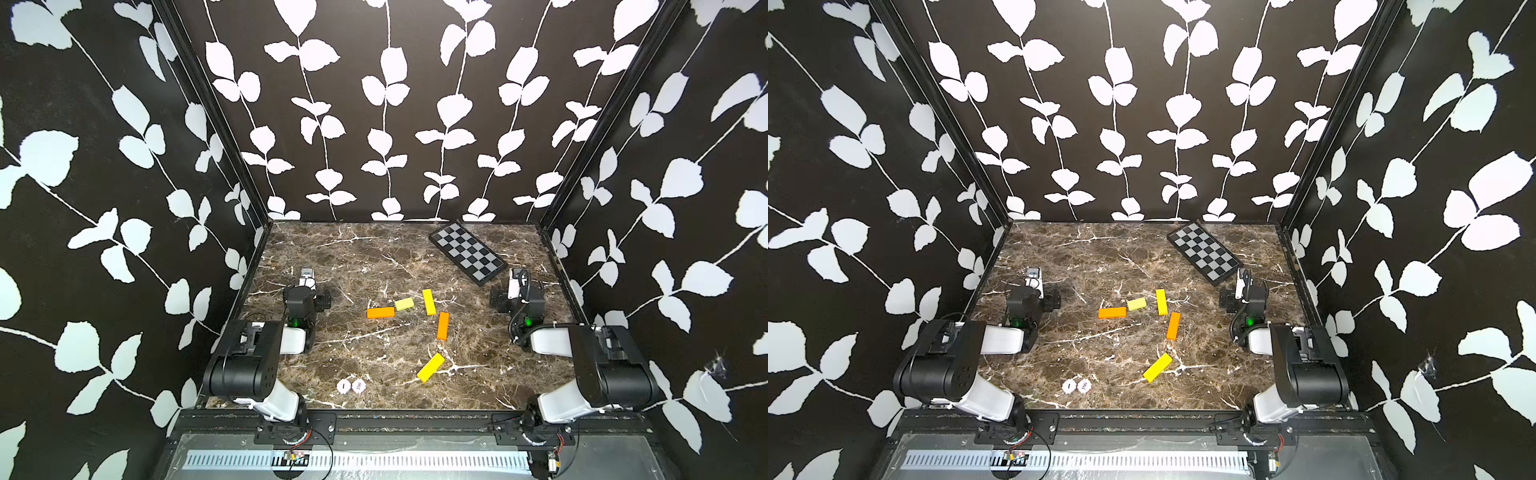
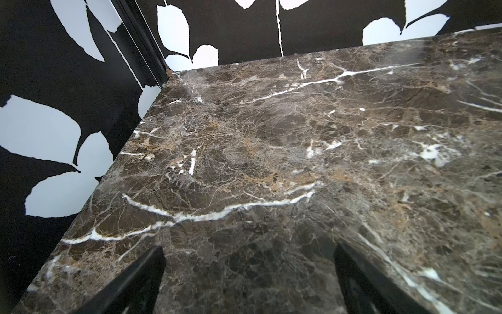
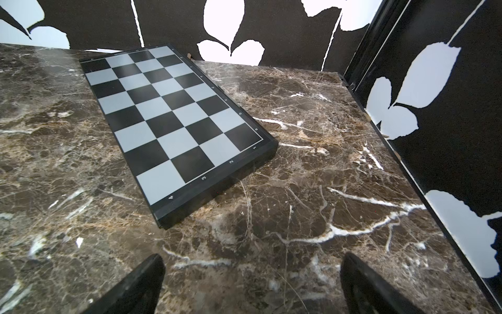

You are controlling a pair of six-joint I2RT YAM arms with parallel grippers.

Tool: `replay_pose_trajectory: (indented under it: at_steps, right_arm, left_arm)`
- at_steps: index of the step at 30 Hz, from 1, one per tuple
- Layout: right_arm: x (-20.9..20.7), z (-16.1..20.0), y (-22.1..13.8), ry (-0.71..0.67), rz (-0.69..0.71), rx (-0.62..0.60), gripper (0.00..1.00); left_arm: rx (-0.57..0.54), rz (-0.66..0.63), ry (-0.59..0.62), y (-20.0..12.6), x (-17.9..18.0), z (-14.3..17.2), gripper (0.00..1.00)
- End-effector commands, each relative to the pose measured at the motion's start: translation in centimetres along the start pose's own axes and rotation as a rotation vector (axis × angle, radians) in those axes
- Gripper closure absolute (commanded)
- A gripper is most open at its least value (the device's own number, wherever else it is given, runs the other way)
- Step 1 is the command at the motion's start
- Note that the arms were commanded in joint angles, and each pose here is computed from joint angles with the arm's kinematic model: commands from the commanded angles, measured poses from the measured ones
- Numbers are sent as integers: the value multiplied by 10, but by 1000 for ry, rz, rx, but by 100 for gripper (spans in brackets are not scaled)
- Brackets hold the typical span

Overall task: Assemble the number 7 with building blocks
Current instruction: Move the building block to the center of the board.

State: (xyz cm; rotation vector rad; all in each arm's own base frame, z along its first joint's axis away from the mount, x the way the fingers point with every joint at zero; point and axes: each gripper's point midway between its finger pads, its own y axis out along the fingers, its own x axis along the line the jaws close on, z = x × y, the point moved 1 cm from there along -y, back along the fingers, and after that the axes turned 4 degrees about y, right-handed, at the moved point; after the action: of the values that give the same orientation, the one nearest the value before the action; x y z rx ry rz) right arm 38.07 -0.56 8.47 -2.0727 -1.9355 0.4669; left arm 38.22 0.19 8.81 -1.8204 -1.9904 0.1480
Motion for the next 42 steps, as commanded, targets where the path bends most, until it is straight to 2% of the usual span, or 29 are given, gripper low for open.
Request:
replay_pose_trajectory:
  at_steps: [1,17,20,21,22,24,26,29,32,35,39,42]
  right_arm:
    - [-1,-12,2,-7,9,-38,1]
    - [-2,-12,3,5,-5,-35,1]
    - [8,-28,5,-15,-75,-10,13]
    - [12,-38,3,-28,-106,52,18]
    - [16,-54,-2,-37,-133,86,21]
    - [25,-90,-12,-25,-193,40,21]
    - [31,-129,-24,9,-225,-23,20]
    - [53,-154,-26,16,-288,39,22]
    - [95,-154,-28,-60,-373,173,24]
    - [147,-143,-38,-191,-470,257,25]
    - [217,-110,-65,-526,-646,282,22]
    - [260,-74,-90,-803,-795,270,20]
  left_arm:
    - [-38,-9,1,3,4,-14,1]
    - [-39,-9,-1,3,3,-14,1]
    - [-46,-12,-1,2,4,-15,1]
    - [-51,-39,-6,3,10,-21,1]
    - [-3,-69,-9,2,17,-26,1]
    - [93,-99,-21,-2,30,-52,1]
    - [73,-80,-56,-11,35,-89,1]
    - [38,32,-120,-20,22,-135,1]
    - [130,129,-109,-20,-3,-148,3]
    - [252,207,-60,-21,-37,-136,3]
    - [358,243,-48,-29,-62,-108,3]
    - [444,174,-42,-29,-54,-86,1]
